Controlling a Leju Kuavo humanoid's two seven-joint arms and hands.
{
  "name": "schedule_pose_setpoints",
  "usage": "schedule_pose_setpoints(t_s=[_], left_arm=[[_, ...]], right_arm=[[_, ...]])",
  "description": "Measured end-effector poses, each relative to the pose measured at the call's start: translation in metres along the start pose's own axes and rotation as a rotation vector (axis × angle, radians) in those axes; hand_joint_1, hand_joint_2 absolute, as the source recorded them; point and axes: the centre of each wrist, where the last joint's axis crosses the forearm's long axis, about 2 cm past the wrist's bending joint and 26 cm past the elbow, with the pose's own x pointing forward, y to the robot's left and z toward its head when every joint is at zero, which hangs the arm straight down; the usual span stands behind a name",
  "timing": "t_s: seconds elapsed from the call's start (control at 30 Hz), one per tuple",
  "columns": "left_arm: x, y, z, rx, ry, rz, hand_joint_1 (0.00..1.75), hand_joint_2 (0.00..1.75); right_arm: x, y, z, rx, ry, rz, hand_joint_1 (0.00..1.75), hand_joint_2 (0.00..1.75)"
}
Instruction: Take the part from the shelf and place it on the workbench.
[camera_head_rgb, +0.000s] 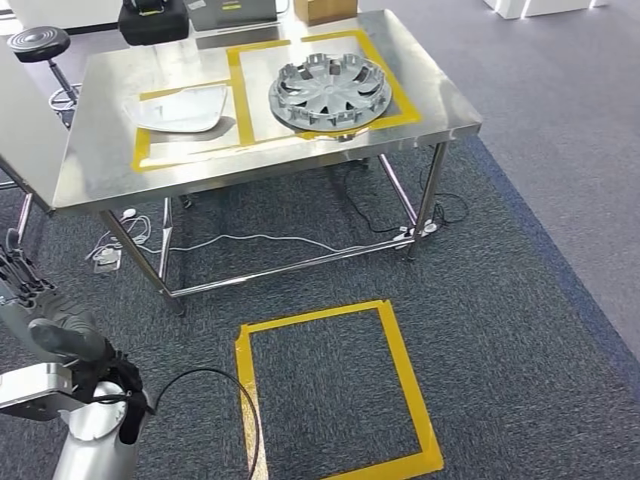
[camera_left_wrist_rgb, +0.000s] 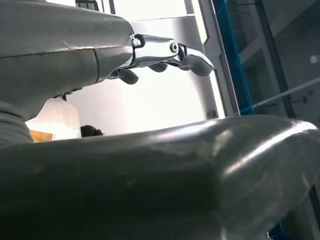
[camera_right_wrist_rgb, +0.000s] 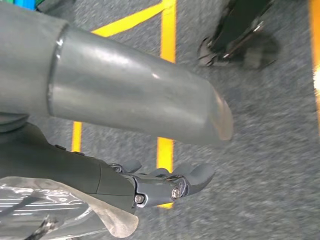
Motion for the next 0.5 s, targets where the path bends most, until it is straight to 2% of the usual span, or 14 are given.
schedule_pose_setpoints(t_s=[0.5], left_arm=[[0.0001,-0.0002,0.0000,0.009,0.008,0.004,0.00,0.00]], right_arm=[[-0.0012,0.0015,0.0004,0.002,0.002,-0.001,0.00,0.00]])
